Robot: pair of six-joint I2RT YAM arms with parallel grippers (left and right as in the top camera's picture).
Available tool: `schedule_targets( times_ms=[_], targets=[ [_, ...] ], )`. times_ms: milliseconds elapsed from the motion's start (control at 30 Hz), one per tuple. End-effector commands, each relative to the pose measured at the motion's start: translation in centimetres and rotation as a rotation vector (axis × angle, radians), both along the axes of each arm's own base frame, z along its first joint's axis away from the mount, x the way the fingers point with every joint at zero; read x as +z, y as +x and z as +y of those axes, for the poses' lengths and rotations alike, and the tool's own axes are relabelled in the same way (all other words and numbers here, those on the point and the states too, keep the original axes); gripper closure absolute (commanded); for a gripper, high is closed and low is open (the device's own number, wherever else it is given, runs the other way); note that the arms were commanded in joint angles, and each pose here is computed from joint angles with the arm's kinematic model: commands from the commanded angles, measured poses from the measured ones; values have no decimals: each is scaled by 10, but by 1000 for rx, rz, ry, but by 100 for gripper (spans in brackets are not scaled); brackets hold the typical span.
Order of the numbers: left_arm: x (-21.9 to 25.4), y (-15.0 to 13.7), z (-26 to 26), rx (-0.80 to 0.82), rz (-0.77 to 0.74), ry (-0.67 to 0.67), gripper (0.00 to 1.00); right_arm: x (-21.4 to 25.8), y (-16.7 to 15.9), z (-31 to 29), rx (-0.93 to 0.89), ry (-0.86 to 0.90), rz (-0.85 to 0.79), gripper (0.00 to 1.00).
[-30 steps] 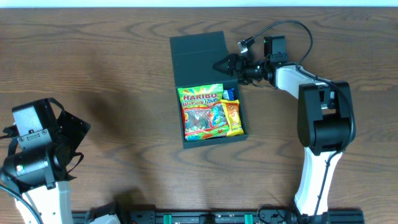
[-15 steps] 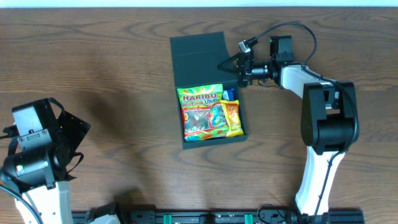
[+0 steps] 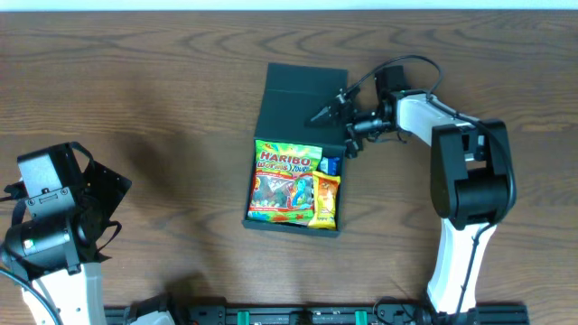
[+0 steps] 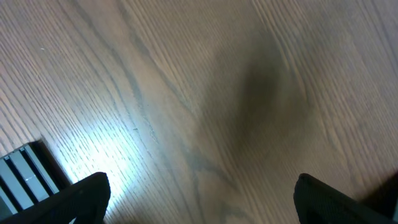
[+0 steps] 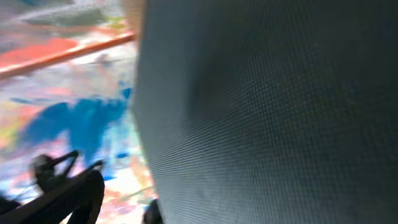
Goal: Pack container
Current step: 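Push the lid edge leftward with the right gripper, shifting the box, then reposition the right gripper beside the lid's right edge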
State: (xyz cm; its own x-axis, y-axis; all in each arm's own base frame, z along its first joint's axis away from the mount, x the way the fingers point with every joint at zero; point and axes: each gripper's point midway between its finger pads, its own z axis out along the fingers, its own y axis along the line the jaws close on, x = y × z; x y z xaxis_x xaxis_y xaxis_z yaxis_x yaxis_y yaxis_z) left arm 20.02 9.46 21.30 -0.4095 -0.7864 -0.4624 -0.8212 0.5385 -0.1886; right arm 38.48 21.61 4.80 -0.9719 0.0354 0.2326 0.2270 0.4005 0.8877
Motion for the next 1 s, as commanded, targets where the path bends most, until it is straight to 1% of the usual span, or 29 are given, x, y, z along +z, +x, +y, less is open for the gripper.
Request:
schedule_targets(
  times_ms=[0, 133, 200, 267, 400, 467, 633, 733, 833, 867, 900, 967],
  targets=[
    [7, 1, 4, 1, -8, 22, 5, 12, 3, -2, 14, -68, -124, 1],
    [7, 1, 4, 1, -8, 22, 5, 43, 20, -11, -16, -42, -252, 1],
    [7, 1, 4, 1, -8, 22, 5, 63, 23, -17, -35, -36, -295, 1],
    [7, 1, 4, 1, -8, 22, 5, 76, 23, -28, -61, -61, -305, 1],
    [7, 1, 4, 1, -8, 22, 5, 77, 21, -68, -152, -279, -288, 1],
    [7, 1, 4, 1, -8, 22, 5, 78, 14, -91, -173, -409, -297, 1],
    [7, 1, 4, 1, -8, 22, 5, 81, -4, -135, -208, -652, -285, 1],
    [7, 1, 4, 1, -8, 22, 5, 83, -21, -159, -223, -800, -249, 1],
    [7, 1, 4, 1, -8, 22, 5, 86, -43, -171, -235, -870, -184, 1],
    [7, 1, 4, 1, -8, 22, 5, 85, -49, -174, -249, -888, -160, 9],
    [7, 1, 4, 1, -8, 22, 4, 81, -56, -177, -265, -906, -141, 32],
    [7, 1, 4, 1, -8, 22, 5, 70, -66, -181, -311, -925, -103, 74]
  ],
)
